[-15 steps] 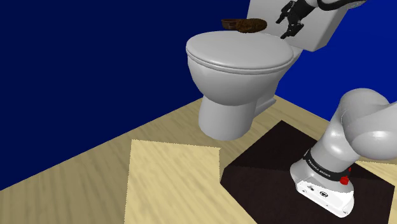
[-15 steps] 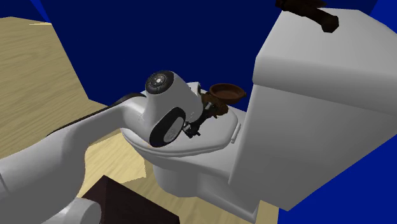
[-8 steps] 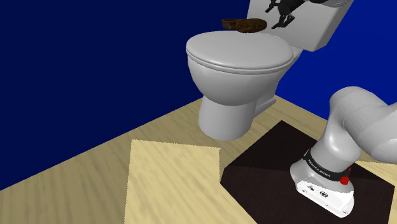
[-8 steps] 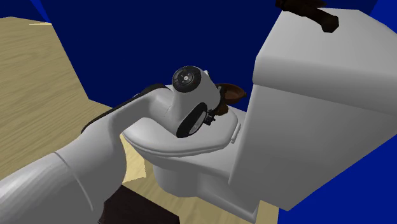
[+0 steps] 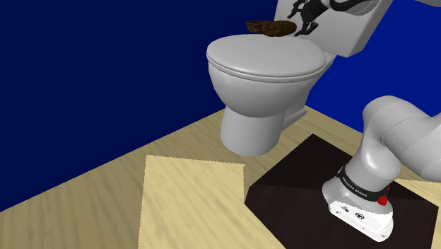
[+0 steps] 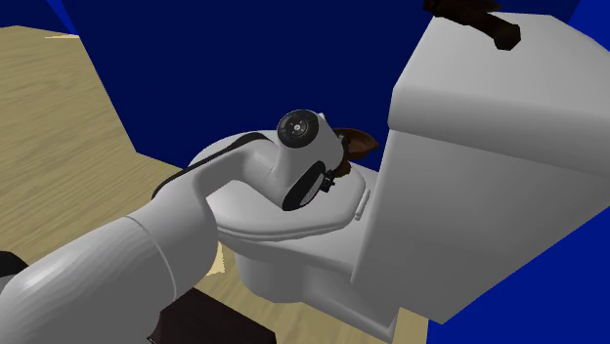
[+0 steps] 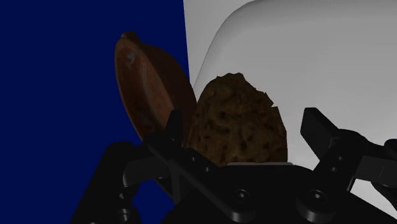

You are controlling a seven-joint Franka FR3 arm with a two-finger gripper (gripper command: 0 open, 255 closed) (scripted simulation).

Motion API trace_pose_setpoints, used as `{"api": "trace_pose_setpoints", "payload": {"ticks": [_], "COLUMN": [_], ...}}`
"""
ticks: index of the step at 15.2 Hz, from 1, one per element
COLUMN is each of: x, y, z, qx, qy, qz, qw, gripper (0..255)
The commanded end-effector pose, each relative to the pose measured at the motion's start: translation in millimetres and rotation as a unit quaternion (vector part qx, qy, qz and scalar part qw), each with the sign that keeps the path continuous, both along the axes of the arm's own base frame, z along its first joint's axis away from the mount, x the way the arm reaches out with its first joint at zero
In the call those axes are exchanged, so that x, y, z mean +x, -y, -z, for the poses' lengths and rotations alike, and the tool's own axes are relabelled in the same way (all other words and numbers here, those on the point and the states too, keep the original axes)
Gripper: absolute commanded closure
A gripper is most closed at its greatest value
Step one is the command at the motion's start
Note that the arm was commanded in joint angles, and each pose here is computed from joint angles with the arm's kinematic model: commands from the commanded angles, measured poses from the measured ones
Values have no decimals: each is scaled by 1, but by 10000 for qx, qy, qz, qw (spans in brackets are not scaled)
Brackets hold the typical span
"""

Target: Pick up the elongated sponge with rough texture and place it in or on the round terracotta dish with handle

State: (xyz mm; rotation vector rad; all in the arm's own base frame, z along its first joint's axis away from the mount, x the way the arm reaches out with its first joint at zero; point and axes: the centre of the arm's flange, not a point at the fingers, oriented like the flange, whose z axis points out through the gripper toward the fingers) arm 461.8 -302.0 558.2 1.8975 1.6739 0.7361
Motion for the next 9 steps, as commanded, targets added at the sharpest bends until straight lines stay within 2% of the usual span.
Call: {"api": "trace_pose_setpoints", "payload": {"ticks": [1, 7, 8, 9], "x": [1, 1, 1, 1], "y": [0, 0, 0, 0], "z": [1, 1, 1, 1], "qx": [0, 0, 0, 0], "qy": [2, 2, 2, 2], "qz": [0, 0, 0, 0], "qw": [10000, 10000, 10000, 10000], "gripper": [0, 0, 255, 255]}}
